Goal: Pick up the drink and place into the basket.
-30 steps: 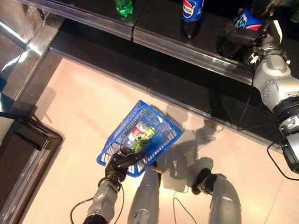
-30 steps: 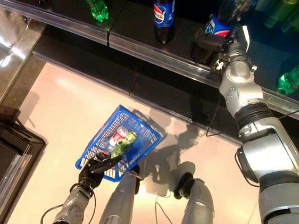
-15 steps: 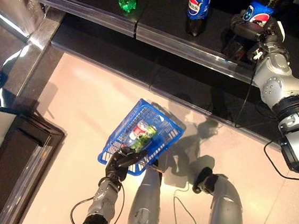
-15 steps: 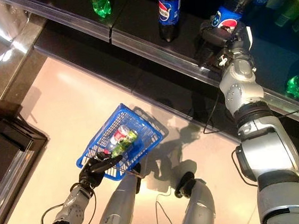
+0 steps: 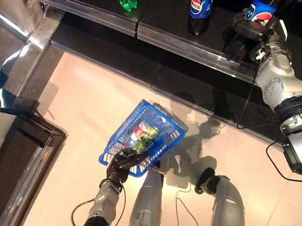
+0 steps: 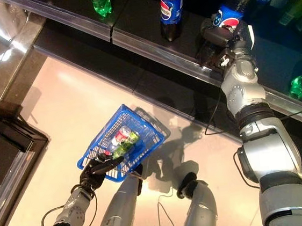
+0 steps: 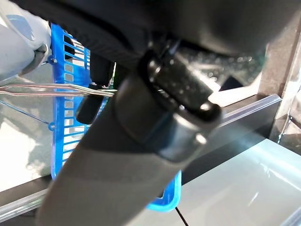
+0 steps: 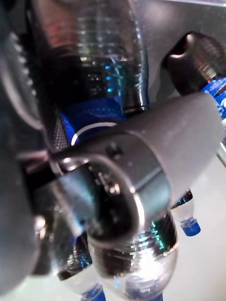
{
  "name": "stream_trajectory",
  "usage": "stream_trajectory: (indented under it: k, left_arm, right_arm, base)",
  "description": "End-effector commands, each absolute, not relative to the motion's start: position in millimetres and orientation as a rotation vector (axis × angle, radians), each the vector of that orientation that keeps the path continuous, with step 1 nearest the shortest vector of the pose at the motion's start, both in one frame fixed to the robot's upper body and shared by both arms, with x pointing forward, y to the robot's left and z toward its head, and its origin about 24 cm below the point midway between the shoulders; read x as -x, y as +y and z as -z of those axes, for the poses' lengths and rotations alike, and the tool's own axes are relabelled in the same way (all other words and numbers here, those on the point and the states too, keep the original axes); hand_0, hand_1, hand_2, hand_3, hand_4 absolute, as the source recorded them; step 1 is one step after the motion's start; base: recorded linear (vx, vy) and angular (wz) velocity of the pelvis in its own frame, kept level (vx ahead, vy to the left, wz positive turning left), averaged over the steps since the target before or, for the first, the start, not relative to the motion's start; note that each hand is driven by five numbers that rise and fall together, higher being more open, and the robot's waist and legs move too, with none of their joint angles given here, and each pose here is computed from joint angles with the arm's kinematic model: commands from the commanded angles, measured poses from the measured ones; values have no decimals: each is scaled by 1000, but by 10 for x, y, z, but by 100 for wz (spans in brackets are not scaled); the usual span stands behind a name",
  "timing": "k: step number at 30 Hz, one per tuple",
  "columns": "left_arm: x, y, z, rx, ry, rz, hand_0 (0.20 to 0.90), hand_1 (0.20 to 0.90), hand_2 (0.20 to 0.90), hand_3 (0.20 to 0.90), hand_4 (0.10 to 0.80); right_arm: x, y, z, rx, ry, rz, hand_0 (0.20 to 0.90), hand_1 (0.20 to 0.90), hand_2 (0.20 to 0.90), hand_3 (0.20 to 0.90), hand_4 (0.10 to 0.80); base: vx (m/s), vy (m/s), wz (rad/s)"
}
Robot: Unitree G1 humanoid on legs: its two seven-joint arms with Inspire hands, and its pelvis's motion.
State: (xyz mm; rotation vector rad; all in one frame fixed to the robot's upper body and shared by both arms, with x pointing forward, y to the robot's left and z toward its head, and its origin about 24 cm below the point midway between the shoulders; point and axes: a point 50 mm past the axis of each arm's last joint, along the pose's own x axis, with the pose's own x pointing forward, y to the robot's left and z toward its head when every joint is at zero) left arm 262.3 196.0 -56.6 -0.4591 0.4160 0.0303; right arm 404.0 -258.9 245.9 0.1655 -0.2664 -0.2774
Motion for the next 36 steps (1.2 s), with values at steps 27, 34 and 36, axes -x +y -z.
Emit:
stream_trajectory:
  k: [27, 34, 36]
  left_arm:
    - [-2281, 2544, 457, 415, 303, -120, 300, 300, 300, 200, 100]
    - [-2460, 2365, 83, 511, 118, 37, 300, 300, 300, 200, 100]
    - [-2514, 2286, -60, 542, 61, 88, 300, 300, 300, 200, 100]
  right_arm:
    - [-3507, -1930, -2179, -135, -563, -83, 300, 300, 300, 200, 100]
    - [-3331, -1661, -1983, -114, -580, -151, 300, 300, 300, 200, 100]
    - [-3284, -1599, -1913, -99, -579, -167, 300, 300, 300, 200, 100]
  base:
    - [59, -4, 2]
    - [-25, -4, 19]
    - [-13, -11, 12]
